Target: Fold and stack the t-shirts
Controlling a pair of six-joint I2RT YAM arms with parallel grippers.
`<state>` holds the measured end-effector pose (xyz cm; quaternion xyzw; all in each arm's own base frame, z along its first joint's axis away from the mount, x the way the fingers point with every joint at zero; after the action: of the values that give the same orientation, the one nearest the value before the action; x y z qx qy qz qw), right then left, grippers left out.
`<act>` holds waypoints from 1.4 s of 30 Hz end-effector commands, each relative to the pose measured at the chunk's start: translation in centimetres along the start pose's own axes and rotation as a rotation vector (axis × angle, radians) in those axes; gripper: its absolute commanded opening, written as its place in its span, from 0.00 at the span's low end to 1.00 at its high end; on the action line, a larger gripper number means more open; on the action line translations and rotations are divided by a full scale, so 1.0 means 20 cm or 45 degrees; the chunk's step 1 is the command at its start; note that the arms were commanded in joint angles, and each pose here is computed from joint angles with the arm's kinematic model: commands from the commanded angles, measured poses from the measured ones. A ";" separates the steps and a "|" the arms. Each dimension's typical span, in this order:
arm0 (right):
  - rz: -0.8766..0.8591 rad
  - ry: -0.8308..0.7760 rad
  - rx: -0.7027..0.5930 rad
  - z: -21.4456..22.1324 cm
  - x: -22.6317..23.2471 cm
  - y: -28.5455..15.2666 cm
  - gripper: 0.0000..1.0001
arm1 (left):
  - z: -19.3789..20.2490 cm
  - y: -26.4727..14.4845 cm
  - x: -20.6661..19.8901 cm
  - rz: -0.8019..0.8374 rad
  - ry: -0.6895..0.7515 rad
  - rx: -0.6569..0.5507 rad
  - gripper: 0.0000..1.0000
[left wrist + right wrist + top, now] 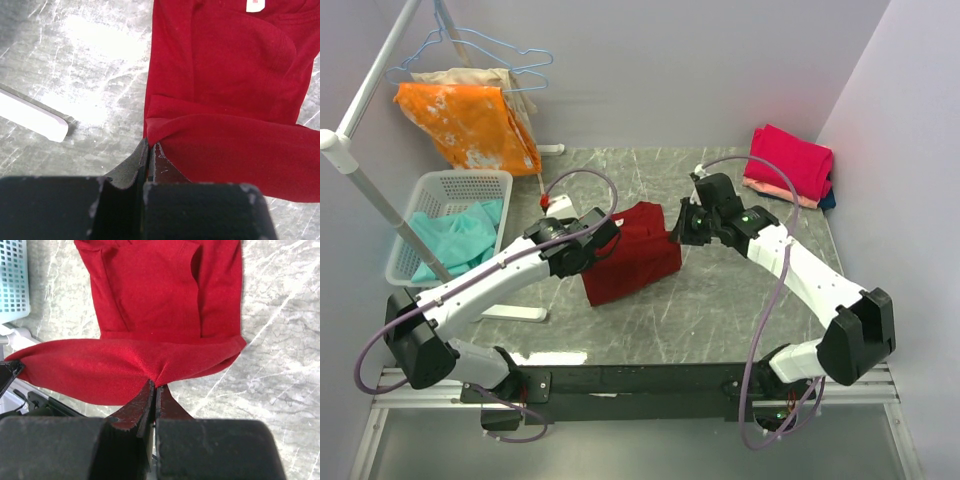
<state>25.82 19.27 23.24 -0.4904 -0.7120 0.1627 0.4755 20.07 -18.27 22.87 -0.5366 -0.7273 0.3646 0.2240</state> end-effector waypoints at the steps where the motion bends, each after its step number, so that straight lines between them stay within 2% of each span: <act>1: -0.074 -0.026 -0.131 -0.14 0.06 -0.02 0.00 | -0.06 -0.01 0.02 -0.008 -0.015 -0.067 0.01; 7: -0.089 -0.014 -0.128 -0.23 0.07 0.09 0.00 | -0.11 0.10 0.00 -0.058 -0.001 -0.090 0.01; 12: -0.098 -0.011 -0.092 -0.38 0.09 0.28 0.00 | -0.26 0.24 -0.01 -0.121 -0.026 -0.111 0.01; 21: -0.096 0.019 -0.005 -0.60 0.08 0.67 0.00 | -0.45 0.68 -0.06 -0.237 0.021 -0.027 0.01; 26: -0.100 0.047 0.036 -0.67 0.07 0.86 0.00 | -0.55 0.85 -0.07 -0.282 -0.009 0.007 0.01; 27: -0.082 0.063 0.052 -0.68 0.05 0.87 0.00 | -0.54 0.90 -0.07 -0.301 0.011 0.034 0.07; 28: -0.067 0.074 0.064 -0.67 0.03 0.90 0.16 | -0.57 0.91 -0.07 -0.301 -0.006 0.030 0.16; 29: -0.078 0.075 0.051 -0.70 0.04 0.89 0.26 | -0.57 0.92 -0.06 -0.310 -0.007 0.037 0.28; 30: -0.076 0.077 0.041 -0.71 0.04 0.89 0.34 | -0.58 0.93 -0.07 -0.299 -0.005 0.027 0.52; 31: -0.083 0.074 0.014 -0.74 0.05 0.86 0.42 | -0.59 0.94 -0.05 -0.300 -0.018 0.020 0.62; 33: -0.102 0.073 -0.028 -0.76 0.05 0.83 0.44 | -0.65 0.91 -0.06 -0.248 -0.055 -0.042 0.68; 37: -0.140 0.089 -0.114 -0.84 0.06 0.73 0.46 | -0.74 0.86 -0.03 -0.225 -0.133 -0.138 0.72; 42: -0.102 0.108 -0.045 -0.79 0.03 0.71 0.44 | -0.76 0.80 -0.07 -0.100 -0.079 -0.114 0.71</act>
<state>47.58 23.18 17.16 -0.4803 -0.6950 0.1354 0.5177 41.10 -11.86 16.73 -0.4516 -0.7911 0.3456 0.2253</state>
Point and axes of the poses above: each gripper's point midway between its finger pads, its own y axis out along the fingers, its own x axis along the line the jaws close on, z = x × y, the point moved 7 cm from there along -y, back along the fingers, and after that the axes turned 7 degrees about y, right-handed, at the moved point
